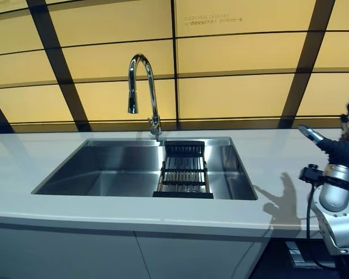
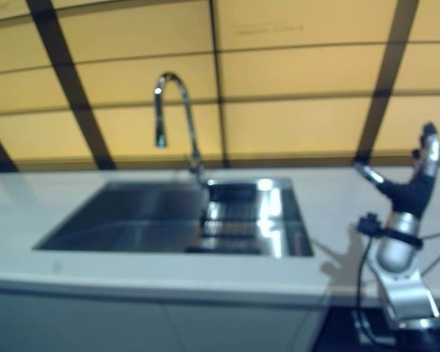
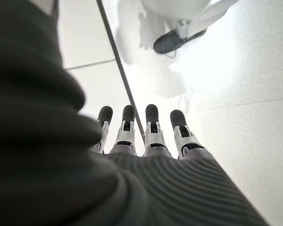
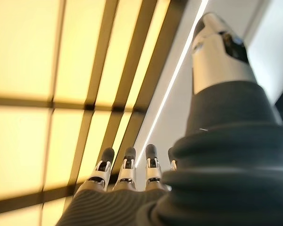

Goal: Take plates into dishwasher

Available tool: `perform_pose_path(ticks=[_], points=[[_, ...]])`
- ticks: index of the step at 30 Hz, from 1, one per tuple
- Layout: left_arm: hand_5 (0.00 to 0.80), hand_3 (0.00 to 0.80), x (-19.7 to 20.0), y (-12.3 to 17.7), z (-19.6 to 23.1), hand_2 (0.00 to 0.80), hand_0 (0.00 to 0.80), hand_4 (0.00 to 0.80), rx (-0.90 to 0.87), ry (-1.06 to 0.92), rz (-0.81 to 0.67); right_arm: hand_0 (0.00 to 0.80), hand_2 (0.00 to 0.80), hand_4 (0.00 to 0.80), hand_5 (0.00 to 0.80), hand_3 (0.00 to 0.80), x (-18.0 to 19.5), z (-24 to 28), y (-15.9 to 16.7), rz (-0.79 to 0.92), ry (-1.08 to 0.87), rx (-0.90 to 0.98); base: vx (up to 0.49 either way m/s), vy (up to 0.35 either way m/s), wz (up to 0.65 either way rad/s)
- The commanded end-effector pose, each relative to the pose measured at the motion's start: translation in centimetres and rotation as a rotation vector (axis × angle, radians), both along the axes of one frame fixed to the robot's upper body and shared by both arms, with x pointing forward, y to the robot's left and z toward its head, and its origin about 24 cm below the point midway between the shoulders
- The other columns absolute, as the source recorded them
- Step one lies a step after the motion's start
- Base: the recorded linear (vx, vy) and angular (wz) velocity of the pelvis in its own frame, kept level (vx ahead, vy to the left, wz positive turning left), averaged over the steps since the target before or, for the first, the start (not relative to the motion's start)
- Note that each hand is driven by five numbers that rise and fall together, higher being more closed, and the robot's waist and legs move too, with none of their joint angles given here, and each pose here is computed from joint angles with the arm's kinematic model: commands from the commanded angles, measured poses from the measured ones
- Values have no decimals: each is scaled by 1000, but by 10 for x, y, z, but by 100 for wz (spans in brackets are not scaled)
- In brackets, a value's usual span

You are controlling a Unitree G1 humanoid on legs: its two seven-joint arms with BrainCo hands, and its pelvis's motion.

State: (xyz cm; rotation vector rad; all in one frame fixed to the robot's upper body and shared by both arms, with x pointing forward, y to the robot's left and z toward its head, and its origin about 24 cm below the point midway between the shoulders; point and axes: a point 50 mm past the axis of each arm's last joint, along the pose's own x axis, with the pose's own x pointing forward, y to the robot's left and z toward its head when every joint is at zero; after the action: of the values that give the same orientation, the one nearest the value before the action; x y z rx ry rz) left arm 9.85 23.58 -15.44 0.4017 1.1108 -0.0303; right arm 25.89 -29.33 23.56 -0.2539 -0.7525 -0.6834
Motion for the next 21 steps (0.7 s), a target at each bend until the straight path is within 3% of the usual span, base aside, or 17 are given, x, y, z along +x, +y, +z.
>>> perform_pose_path(ticks=[1,6,7,10,13,17,21], points=[[0,0,4,35,10,0,0,0,73,-64,96,0,0,0,0,0,-13,12,-21,-128,-39,-44,-236,375,-34],[0,0,-6,38,9,0,0,0,74,-86,168,0,0,0,0,0,-27,9,-59,-427,-102,8,-359,522,-30],[0,0,5,38,12,0,0,0,73,-105,151,0,0,0,0,0,-31,1,-74,-540,-83,28,-379,489,-25],[0,0,29,37,19,0,0,0,70,-128,97,0,0,0,0,0,-40,-21,-95,-635,-14,110,-503,609,25],[0,0,34,37,19,0,0,0,71,-103,69,0,0,0,0,0,-62,-65,-121,-716,128,229,-378,484,13],[0,0,26,44,19,0,0,0,66,-86,140,0,0,0,0,0,-78,-116,-131,-759,307,340,-263,241,-33],[0,0,15,57,19,0,0,0,84,-17,160,0,0,0,0,0,-103,-200,-128,-763,683,472,-278,57,-7]])
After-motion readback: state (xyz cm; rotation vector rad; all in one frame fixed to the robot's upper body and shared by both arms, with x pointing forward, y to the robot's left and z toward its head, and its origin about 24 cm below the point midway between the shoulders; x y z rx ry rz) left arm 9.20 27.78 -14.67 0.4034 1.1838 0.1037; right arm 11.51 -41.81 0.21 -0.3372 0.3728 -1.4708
